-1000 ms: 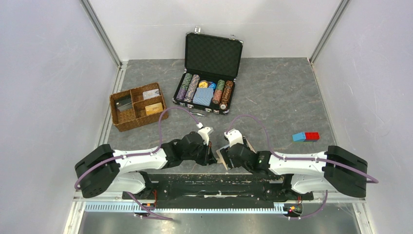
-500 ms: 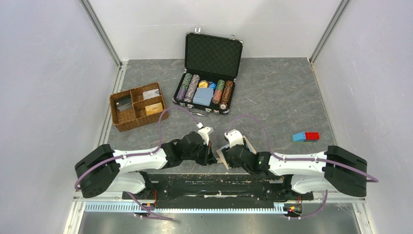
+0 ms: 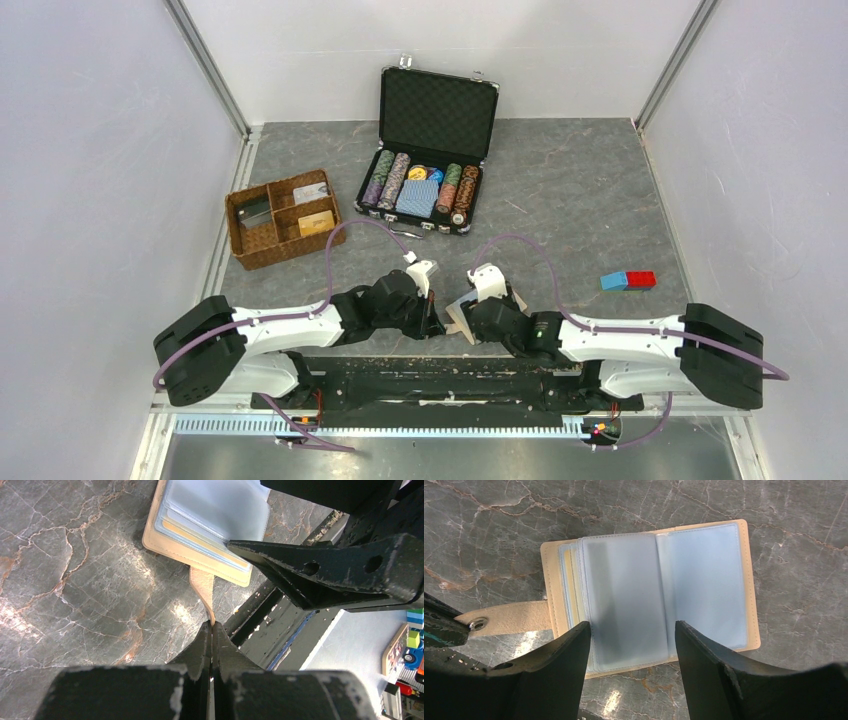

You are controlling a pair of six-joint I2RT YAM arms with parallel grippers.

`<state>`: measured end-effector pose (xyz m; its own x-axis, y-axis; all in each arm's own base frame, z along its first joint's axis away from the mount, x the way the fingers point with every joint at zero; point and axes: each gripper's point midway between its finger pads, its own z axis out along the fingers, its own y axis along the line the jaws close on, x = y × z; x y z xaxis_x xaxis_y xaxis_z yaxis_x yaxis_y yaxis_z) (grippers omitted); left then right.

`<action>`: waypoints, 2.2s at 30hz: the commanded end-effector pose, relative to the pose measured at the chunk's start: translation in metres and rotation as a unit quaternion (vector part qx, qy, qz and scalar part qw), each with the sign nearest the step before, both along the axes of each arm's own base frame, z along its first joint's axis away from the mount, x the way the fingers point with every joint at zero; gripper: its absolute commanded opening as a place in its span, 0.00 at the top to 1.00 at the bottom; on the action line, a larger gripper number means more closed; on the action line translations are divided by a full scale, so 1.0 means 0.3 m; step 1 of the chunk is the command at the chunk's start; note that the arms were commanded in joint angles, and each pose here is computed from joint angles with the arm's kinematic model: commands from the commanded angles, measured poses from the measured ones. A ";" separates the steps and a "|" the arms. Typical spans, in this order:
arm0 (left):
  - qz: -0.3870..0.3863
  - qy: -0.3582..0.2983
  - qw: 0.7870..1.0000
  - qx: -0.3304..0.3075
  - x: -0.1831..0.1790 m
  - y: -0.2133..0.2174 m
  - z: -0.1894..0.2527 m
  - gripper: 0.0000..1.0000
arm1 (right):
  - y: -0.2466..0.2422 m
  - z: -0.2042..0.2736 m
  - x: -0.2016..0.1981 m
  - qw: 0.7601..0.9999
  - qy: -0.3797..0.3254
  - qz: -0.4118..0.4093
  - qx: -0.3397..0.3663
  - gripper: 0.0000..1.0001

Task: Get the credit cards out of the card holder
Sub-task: Open the card holder at the center of the board.

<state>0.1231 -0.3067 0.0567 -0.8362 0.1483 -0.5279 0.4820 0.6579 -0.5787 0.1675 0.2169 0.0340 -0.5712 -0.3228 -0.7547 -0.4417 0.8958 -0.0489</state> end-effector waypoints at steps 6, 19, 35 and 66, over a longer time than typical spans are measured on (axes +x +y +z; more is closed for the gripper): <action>-0.002 -0.013 1.000 -0.010 0.007 -0.001 0.019 0.98 | 0.001 0.084 0.035 0.999 -0.032 -0.026 0.021 0.35; 0.000 -0.015 1.000 0.000 0.010 0.009 0.007 0.98 | -0.024 0.129 0.048 0.998 -0.049 -0.038 0.024 0.35; 0.009 -0.024 1.000 0.015 0.020 0.031 -0.006 0.98 | -0.092 0.176 0.059 0.995 -0.072 -0.068 0.017 0.34; 0.176 -0.064 0.976 0.106 0.167 0.200 0.123 0.68 | -0.064 0.190 0.065 0.995 -0.047 -0.032 0.082 0.59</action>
<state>0.1559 -0.2479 0.0627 -0.8125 0.0882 -0.5762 0.3359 0.8787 -0.3391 0.1847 0.1837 0.0893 -0.5208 -0.1873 -0.8329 -0.3478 0.9376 0.0066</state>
